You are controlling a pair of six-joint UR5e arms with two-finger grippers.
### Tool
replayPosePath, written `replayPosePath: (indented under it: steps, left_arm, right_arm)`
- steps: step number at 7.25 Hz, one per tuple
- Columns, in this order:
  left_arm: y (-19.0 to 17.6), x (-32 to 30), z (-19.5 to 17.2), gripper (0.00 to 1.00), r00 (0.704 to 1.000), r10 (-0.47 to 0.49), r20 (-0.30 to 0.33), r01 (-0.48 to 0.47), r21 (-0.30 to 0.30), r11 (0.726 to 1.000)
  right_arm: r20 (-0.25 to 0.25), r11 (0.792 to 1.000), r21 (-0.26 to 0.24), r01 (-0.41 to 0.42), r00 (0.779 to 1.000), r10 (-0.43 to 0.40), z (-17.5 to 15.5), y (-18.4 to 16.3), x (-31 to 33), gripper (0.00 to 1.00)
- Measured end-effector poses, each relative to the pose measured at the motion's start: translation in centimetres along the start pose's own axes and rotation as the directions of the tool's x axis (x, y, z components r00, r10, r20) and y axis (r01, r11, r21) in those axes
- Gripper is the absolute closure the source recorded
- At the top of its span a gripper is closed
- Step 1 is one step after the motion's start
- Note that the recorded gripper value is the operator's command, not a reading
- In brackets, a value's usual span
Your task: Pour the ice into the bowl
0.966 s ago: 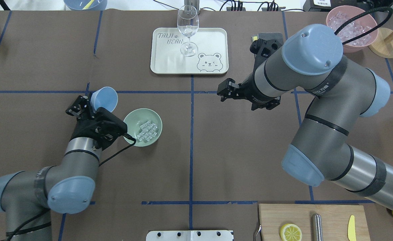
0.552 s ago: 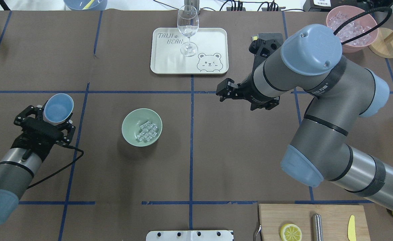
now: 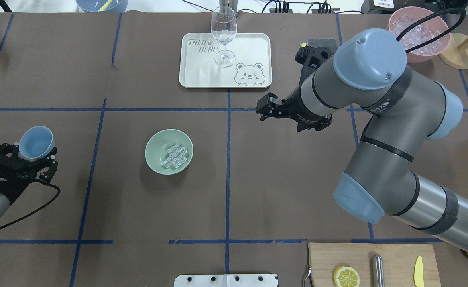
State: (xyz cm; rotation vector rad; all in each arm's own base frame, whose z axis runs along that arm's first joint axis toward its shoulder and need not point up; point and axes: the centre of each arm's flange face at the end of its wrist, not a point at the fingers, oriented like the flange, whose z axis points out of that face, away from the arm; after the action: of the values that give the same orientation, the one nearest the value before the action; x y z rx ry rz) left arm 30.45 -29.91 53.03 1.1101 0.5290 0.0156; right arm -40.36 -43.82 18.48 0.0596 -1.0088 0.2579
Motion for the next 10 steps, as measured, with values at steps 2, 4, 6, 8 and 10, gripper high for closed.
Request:
replayPosePath:
  steps: [2, 4, 6, 8, 10]
  left_arm:
    - [2.5, -2.6, 0.3, 1.00, 0.996, -0.083, -0.017, 0.083, 0.000, 0.997]
    - [3.5, -6.1, 0.2, 1.00, 0.984, -0.175, -0.020, 0.176, 0.043, 0.983]
    - [4.5, -7.4, 1.0, 1.00, 0.965, -0.263, 0.005, 0.262, 0.073, 0.962]
    - [5.9, -7.0, 2.9, 1.00, 0.949, -0.315, 0.031, 0.310, 0.098, 0.946]
    - [6.6, -6.1, 4.1, 1.00, 0.922, -0.387, 0.028, 0.383, 0.106, 0.918]
  right_arm:
    - [0.002, 1.000, -0.001, 0.001, 1.000, -0.001, 0.0, 0.0, -0.1, 0.00]
    - [0.003, 1.000, -0.002, 0.002, 1.000, -0.002, -0.1, 0.1, -0.2, 0.00]
    - [0.006, 1.000, -0.005, 0.004, 1.000, -0.004, -0.2, 0.2, -0.4, 0.00]
    - [0.007, 1.000, -0.007, 0.004, 1.000, -0.004, -0.2, 0.3, -0.4, 0.00]
    - [0.007, 1.000, -0.008, 0.004, 1.000, -0.004, -0.2, 0.3, -0.4, 0.00]
